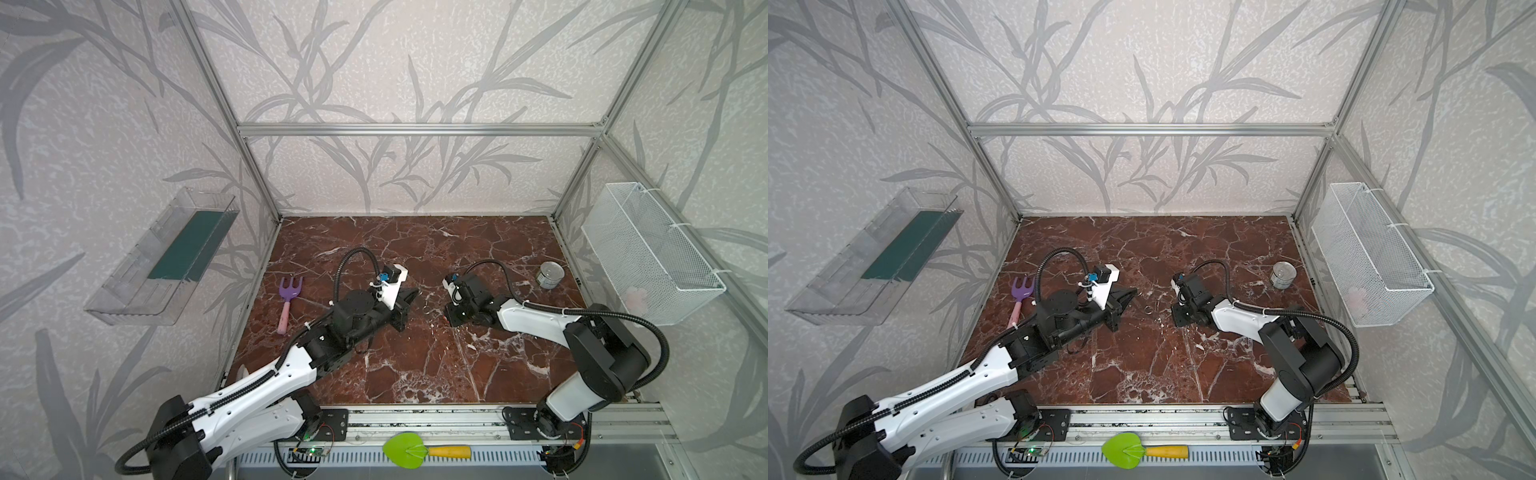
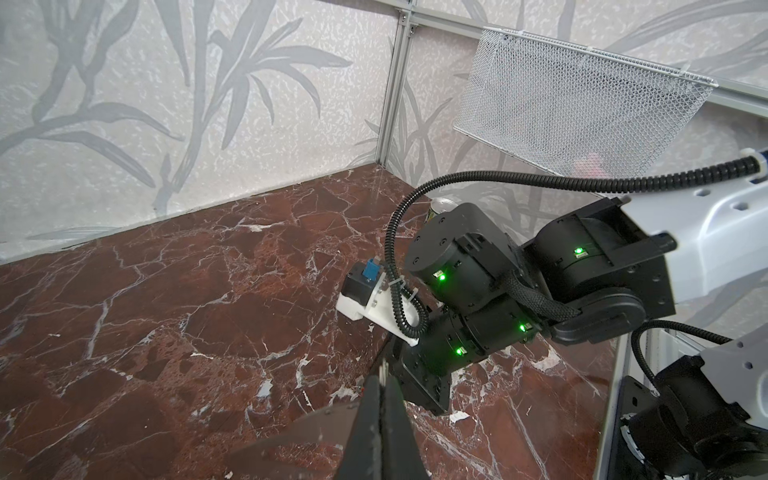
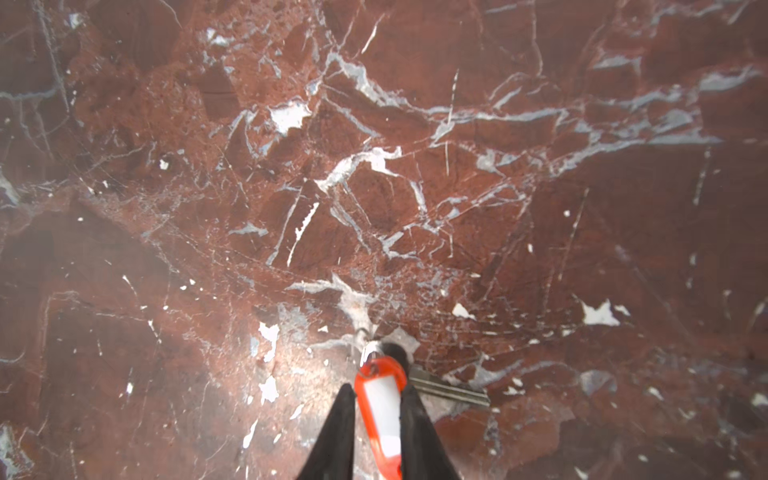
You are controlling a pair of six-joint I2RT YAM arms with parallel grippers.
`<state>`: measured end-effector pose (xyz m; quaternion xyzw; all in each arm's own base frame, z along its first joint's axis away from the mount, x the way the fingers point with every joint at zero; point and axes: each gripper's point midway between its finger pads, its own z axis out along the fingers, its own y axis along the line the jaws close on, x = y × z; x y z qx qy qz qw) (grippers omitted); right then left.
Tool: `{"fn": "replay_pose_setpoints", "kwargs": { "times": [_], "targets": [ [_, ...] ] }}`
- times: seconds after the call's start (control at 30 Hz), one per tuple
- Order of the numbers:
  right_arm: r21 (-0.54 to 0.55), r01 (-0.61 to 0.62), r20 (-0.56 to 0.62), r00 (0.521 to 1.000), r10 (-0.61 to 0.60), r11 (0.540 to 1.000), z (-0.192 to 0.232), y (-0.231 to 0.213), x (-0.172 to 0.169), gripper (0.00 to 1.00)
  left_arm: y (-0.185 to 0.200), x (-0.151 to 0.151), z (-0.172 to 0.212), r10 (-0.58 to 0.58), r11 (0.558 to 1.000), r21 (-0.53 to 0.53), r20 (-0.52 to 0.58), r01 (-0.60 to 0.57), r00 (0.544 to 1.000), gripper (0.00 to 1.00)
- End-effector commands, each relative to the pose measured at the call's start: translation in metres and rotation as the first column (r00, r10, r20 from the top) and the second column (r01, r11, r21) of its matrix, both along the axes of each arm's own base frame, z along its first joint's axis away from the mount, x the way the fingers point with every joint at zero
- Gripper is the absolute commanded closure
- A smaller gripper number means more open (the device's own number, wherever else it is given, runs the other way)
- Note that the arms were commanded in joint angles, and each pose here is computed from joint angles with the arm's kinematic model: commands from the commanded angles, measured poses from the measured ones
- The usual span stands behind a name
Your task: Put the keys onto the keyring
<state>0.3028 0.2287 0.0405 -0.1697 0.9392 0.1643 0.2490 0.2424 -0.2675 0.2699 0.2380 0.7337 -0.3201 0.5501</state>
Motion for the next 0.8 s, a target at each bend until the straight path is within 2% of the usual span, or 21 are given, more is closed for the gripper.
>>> {"fn": "replay_pose_setpoints", "kwargs": {
  "times": [0.0, 0.13, 0.2, 0.3, 0.43, 0.5, 0.77],
  "targets": [
    [0.024, -0.024, 0.075, 0.997, 0.023, 0.999, 0.036, 0.003, 0.008, 0.75, 0.002, -0.002, 0.017, -0.003, 1.0, -0.026, -0.001, 0.003, 1.0, 1.0],
    [0.056, -0.073, 0.163, 0.985, 0.063, 0.996, 0.079, 0.002, 0.003, 0.74, -0.002, -0.003, 0.016, -0.021, 1.0, 0.002, -0.036, 0.021, 0.999, 1.0],
    [0.108, -0.123, 0.251, 0.963, 0.093, 0.987, 0.113, 0.006, -0.002, 0.73, -0.006, -0.005, 0.016, -0.043, 0.999, 0.005, -0.05, 0.043, 0.998, 1.0],
    [0.184, -0.243, 0.39, 0.908, 0.156, 0.952, 0.167, 0.013, -0.017, 0.74, -0.011, -0.008, 0.018, -0.078, 0.997, -0.006, -0.058, 0.078, 0.995, 1.0],
    [0.246, -0.407, 0.514, 0.824, 0.238, 0.879, 0.217, 0.023, -0.045, 0.71, -0.017, -0.011, 0.02, -0.115, 0.993, -0.022, -0.056, 0.114, 0.992, 1.0],
    [0.267, -0.461, 0.54, 0.799, 0.264, 0.846, 0.229, 0.027, -0.056, 0.67, -0.02, -0.012, 0.023, -0.132, 0.991, -0.036, -0.05, 0.13, 0.99, 1.0],
    [0.331, -0.561, 0.564, 0.762, 0.318, 0.759, 0.236, 0.04, -0.073, 0.64, -0.031, -0.026, 0.03, -0.232, 0.97, -0.083, -0.025, 0.229, 0.972, 1.0]
  ]
}}
